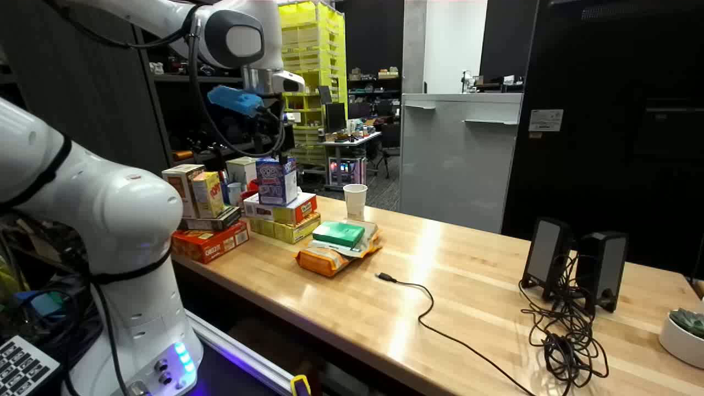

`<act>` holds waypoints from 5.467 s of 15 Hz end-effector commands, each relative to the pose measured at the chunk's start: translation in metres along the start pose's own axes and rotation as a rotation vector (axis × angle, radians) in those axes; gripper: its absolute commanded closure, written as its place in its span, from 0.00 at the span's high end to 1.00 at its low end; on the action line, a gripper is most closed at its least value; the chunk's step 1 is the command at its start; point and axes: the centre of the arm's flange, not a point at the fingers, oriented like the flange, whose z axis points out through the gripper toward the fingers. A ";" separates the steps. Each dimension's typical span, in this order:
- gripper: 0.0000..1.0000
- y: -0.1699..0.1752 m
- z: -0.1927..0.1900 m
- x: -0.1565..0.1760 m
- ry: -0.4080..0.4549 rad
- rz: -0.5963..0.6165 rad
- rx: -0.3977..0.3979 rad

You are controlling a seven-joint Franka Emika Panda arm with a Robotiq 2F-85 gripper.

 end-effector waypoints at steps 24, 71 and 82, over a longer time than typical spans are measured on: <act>1.00 0.068 0.080 0.031 -0.088 0.071 0.002; 1.00 0.083 0.179 0.087 -0.010 1.020 -0.247; 1.00 0.080 0.189 0.112 -0.008 1.178 -0.233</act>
